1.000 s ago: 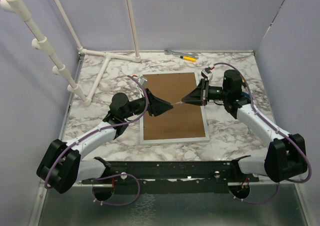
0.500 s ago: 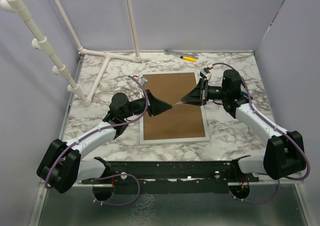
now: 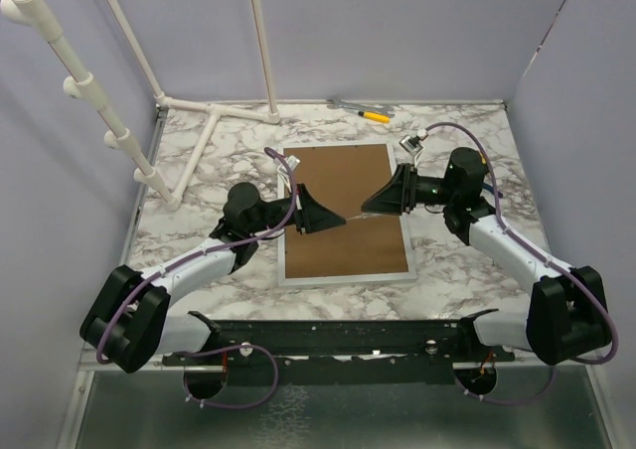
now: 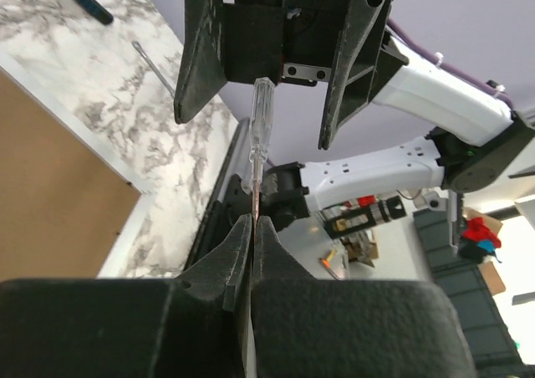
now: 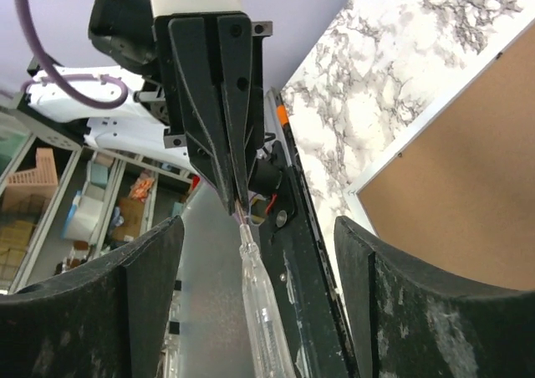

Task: Take the photo out of the frame
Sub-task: Adjust the screwdriver.

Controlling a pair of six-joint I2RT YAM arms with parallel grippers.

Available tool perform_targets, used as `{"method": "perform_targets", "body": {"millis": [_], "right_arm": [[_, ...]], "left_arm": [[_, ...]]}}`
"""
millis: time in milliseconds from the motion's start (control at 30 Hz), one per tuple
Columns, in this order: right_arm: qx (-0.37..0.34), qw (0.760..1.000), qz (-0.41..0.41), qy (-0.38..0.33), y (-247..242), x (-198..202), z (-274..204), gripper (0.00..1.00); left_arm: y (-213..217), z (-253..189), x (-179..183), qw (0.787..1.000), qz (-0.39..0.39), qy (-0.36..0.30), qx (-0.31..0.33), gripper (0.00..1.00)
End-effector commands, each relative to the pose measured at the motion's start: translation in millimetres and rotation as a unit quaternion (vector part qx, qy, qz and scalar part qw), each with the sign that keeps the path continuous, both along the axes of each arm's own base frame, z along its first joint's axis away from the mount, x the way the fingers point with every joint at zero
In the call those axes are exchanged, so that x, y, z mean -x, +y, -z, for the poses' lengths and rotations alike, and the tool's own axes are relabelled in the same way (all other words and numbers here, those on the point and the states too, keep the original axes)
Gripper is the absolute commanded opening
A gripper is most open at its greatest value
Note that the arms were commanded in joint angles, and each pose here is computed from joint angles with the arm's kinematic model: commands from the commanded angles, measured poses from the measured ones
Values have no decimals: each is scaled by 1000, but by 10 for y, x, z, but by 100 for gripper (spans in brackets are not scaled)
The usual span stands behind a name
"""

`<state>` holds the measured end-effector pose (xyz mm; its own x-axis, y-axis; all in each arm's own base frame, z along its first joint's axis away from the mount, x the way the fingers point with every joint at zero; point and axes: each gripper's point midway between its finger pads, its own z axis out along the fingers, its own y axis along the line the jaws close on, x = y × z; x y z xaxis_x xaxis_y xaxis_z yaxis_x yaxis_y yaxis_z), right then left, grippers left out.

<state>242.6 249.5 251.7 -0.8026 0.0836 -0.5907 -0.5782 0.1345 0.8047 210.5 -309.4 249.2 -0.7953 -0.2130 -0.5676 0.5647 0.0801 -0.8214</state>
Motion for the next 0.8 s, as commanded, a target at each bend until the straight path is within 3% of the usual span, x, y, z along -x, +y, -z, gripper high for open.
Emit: {"method": "perform_targets", "body": {"millis": [0, 100, 300, 567, 767], "right_arm": [[-23, 997, -43, -57, 12, 88, -96, 72], [-29, 997, -57, -51, 12, 136, -129, 70], [-25, 997, -61, -32, -7, 197, -144, 83], [-11, 998, -54, -11, -26, 232, -88, 60], [-11, 999, -49, -6, -52, 232, -112, 55]], "left_arm": [[-7, -345, 117, 998, 44, -6, 37, 0], [-7, -407, 119, 998, 44, -11, 41, 0], [-5, -423, 106, 998, 42, -17, 42, 0], [-12, -388, 92, 998, 45, -17, 38, 0], [7, -365, 92, 998, 46, -18, 36, 0]]}}
